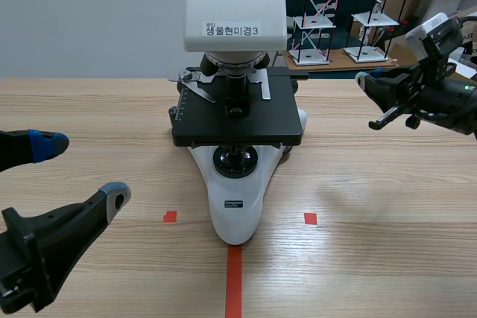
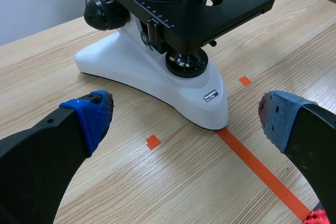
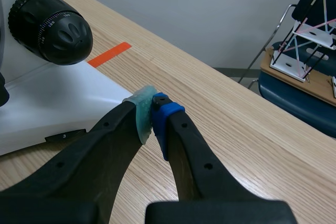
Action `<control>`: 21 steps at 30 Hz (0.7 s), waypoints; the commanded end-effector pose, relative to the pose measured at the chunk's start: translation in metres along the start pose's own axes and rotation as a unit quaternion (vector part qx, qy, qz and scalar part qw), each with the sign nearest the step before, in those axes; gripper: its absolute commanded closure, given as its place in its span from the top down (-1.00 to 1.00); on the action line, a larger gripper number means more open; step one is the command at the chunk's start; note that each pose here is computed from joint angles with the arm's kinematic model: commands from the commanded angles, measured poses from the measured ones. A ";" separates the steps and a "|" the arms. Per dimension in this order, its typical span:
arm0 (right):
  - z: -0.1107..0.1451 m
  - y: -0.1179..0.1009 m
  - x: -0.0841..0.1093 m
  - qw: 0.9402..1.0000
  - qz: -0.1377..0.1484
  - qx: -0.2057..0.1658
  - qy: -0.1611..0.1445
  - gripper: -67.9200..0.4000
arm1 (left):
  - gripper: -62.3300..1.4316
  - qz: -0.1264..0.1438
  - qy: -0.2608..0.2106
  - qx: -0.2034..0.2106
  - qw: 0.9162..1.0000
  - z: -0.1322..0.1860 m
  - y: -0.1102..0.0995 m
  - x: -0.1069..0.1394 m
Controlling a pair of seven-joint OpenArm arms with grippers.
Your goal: Return to the home posture
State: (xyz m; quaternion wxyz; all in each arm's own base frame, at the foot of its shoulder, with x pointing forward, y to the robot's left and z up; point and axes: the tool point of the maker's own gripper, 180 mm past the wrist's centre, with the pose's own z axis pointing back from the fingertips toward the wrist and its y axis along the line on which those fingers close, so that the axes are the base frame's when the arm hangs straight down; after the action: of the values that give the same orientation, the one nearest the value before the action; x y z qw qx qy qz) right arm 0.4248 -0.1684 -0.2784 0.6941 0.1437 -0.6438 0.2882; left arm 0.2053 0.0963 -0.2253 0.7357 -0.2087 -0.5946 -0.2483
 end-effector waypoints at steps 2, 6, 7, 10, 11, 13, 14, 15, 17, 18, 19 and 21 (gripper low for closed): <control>0.000 -0.011 0.018 1.000 0.010 -0.006 -0.021 -0.99 | 0.87 0.006 -0.007 0.003 1.000 0.001 0.000 0.003; 0.004 -0.012 0.017 0.999 0.013 -0.014 -0.032 -0.99 | 0.87 0.006 -0.007 0.003 1.000 0.001 0.000 0.003; 0.007 -0.013 0.017 0.999 0.017 -0.021 -0.037 -0.97 | 0.87 0.006 -0.007 0.003 1.000 0.001 0.000 0.003; 0.012 -0.011 0.012 0.999 0.014 -0.024 -0.041 -0.88 | 0.87 0.006 -0.007 0.003 1.000 0.001 0.000 0.003; 0.016 -0.009 0.008 0.999 0.012 -0.024 -0.040 -0.81 | 0.87 0.006 -0.007 0.003 1.000 0.001 0.000 0.003; 0.024 -0.005 0.002 0.999 0.009 -0.022 -0.042 -0.59 | 0.87 0.006 -0.007 0.003 1.000 0.001 0.000 0.003; 0.030 -0.003 0.000 0.999 0.008 -0.021 -0.045 -0.42 | 0.87 0.006 -0.007 0.003 1.000 0.001 0.000 0.003; 0.036 0.000 -0.003 0.999 0.007 -0.020 -0.047 -0.23 | 0.87 0.006 -0.007 0.003 1.000 0.001 0.000 0.003; 0.049 0.003 -0.007 0.998 -0.006 -0.025 -0.055 0.11 | 0.87 0.006 -0.007 0.003 1.000 0.001 0.000 0.003; 0.055 0.004 -0.008 0.998 -0.015 -0.030 -0.059 0.24 | 0.87 0.006 -0.007 0.003 1.000 0.001 0.000 0.003; 0.063 0.005 -0.010 0.997 -0.025 -0.036 -0.063 0.36 | 0.87 0.006 -0.007 0.003 1.000 0.001 0.000 0.003; 0.075 0.008 -0.012 0.996 -0.037 -0.044 -0.068 0.48 | 0.87 0.006 -0.007 0.003 1.000 0.001 0.000 0.003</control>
State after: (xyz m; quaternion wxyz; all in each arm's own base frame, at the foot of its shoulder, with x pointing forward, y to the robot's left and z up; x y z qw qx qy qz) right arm 0.3549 -0.2009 -0.3024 0.6854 0.1645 -0.6742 0.2206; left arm 0.2053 0.0963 -0.2252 0.7357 -0.2088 -0.5946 -0.2482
